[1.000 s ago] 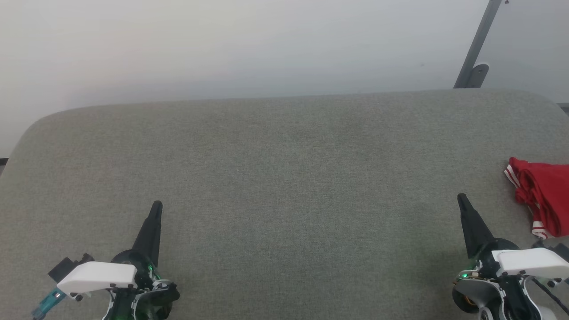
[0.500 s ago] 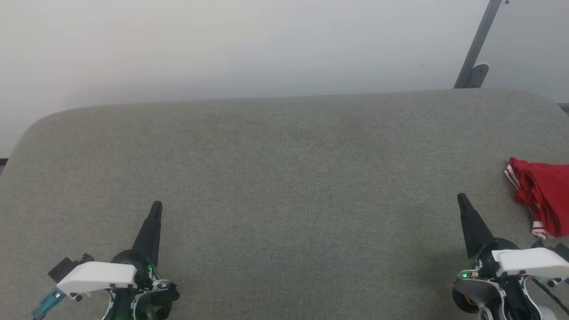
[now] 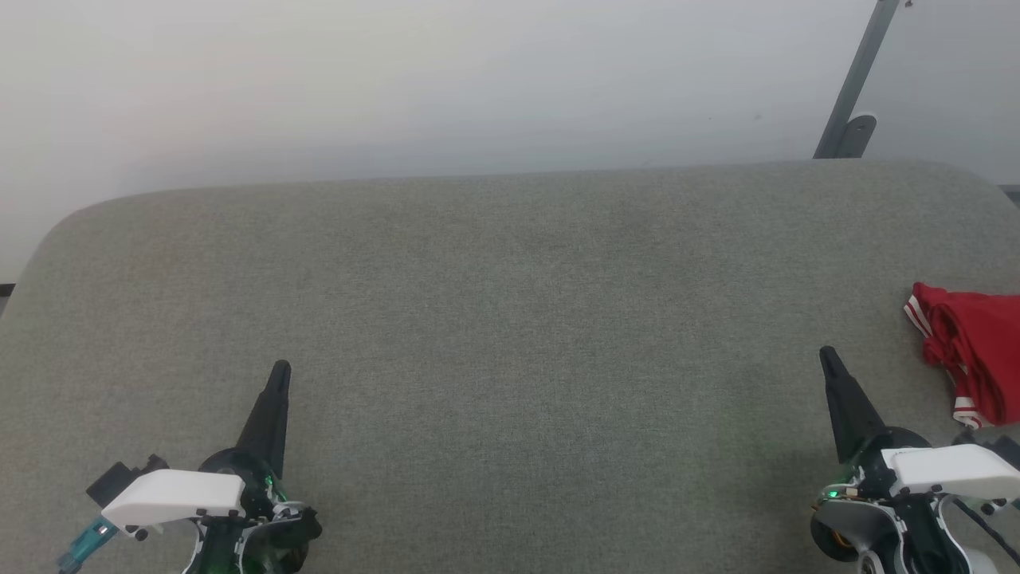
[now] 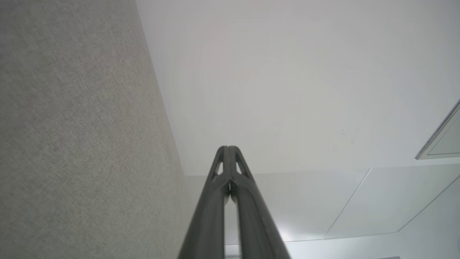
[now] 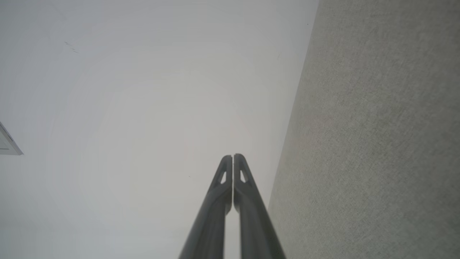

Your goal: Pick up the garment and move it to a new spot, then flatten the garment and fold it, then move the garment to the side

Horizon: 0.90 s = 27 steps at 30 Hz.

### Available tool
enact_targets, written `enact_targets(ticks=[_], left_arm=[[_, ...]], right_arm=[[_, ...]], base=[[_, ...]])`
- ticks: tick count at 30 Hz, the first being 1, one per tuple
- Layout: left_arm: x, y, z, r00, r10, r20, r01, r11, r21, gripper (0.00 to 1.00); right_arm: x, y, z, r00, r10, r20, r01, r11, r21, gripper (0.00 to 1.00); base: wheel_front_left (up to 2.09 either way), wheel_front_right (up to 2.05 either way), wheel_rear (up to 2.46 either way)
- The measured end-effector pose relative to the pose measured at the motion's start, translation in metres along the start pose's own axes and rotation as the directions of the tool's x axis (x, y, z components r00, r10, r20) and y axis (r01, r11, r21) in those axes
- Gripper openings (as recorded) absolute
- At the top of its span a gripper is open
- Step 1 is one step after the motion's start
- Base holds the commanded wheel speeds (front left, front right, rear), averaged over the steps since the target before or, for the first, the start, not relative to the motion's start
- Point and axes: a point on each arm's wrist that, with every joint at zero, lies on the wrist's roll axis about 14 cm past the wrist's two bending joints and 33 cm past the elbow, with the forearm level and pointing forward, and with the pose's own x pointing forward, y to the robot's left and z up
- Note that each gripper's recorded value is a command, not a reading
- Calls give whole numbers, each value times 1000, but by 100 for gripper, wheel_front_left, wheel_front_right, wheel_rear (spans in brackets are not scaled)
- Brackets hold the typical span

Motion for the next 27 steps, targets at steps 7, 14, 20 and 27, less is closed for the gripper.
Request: enact_targets(ticks=[7,14,20,27], left_arm=[[0,0,0,1000,0,0,0,1000,0,0],[0,0,0,1000,0,-2,0,1000,0,0],[0,0,0,1000,0,-1,0,1000,0,0],[0,0,0,1000,0,-1,0,1000,-1,0]], right_arm=[[0,0,0,1000,0,0,0,1000,0,0],[0,0,0,1000,0,0,0,1000,0,0],[0,0,0,1000,0,0,0,1000,0,0],[0,0,0,1000,0,0,0,1000,0,0]], base=[[0,0,0],[0,0,0],[0,0,0],[0,0,0]])
